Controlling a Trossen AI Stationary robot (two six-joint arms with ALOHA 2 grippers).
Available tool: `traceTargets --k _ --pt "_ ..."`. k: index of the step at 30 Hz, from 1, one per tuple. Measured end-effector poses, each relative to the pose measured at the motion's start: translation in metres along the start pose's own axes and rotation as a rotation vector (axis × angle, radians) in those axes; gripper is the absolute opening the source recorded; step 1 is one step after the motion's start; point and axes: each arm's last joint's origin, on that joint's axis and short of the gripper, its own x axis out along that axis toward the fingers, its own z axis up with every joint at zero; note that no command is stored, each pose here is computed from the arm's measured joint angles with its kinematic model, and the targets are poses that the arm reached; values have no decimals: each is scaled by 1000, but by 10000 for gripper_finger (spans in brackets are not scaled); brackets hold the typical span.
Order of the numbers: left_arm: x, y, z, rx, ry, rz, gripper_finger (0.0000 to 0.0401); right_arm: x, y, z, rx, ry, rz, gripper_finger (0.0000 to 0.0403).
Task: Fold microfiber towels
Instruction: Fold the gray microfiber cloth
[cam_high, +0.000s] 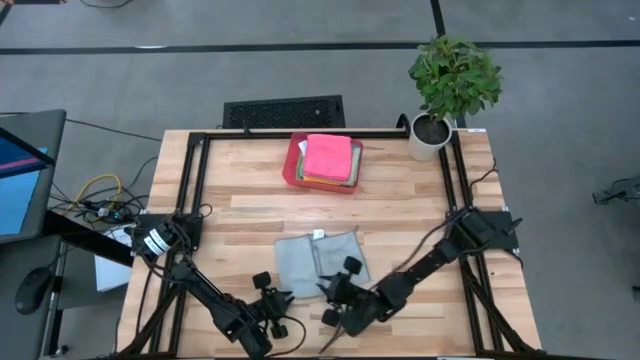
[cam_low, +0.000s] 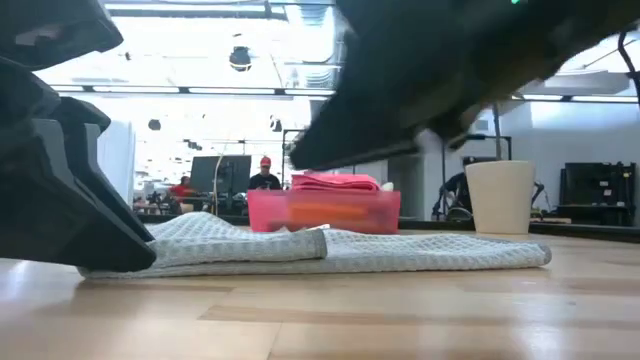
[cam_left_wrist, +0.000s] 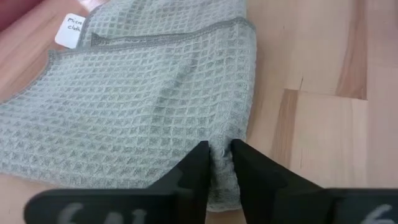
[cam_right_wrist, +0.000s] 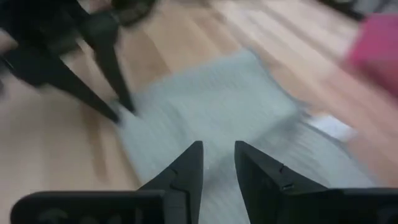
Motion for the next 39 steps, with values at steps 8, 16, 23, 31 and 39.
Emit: traceTargets --k 8,16,23,31,39 --pt "-6 -11 14 40 9 -41 60 -31 -15 -29 24 231 -126 118" --pt "-13 -18 41 106 -27 -35 114 -79 -33 -21 137 347 -202 185" --pt "-1 -15 54 67 -135 21 152 -109 -48 -18 346 370 -254 252" --pt "23 -11 71 84 -74 -123 154 -97 -59 -38 504 450 -275 255" --pt "27 -8 74 117 -41 -149 154 -79 -60 -44 531 442 -215 255"
